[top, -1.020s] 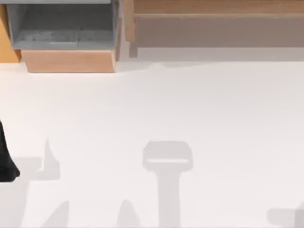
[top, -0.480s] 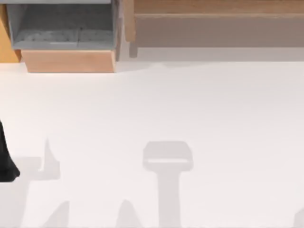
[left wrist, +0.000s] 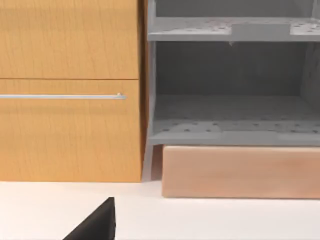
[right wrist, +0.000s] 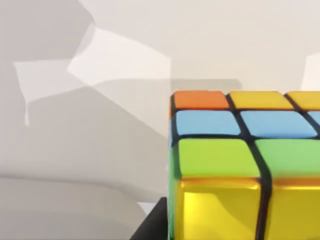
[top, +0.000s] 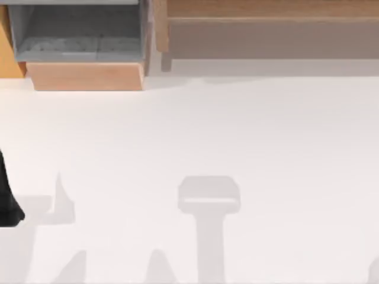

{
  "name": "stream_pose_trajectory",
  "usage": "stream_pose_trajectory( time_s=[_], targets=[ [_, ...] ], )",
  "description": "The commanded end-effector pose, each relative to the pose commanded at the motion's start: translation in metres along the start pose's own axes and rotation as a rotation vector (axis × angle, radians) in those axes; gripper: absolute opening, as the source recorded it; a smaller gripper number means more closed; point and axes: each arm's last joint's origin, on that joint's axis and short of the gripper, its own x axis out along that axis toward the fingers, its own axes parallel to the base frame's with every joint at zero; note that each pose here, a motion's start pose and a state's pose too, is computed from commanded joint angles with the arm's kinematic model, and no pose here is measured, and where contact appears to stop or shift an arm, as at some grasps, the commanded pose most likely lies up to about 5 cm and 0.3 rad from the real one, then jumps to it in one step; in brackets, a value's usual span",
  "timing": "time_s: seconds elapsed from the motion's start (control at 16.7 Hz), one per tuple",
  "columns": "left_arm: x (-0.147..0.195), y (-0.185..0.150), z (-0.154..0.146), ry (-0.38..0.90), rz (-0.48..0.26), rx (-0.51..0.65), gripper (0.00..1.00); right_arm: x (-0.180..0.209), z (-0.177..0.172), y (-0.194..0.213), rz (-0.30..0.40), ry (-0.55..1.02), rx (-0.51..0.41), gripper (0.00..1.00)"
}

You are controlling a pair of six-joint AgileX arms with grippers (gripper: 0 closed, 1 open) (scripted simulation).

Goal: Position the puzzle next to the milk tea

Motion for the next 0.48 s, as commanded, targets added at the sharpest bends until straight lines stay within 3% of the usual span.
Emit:
stream_pose_trajectory(
  time_s=[0.3, 0.48],
  targets=[
    [0.0000, 0.0000, 0.0000, 0.000, 0.000, 0.000, 1.00, 0.0033, 0.0081, 0.0021, -0.029, 0.035, -0.147, 0.00],
    [0.0000, 0.0000, 0.0000, 0.000, 0.000, 0.000, 1.00, 0.0036, 0.0101, 0.0025, -0.028, 0.034, -0.179, 0.00]
  ],
)
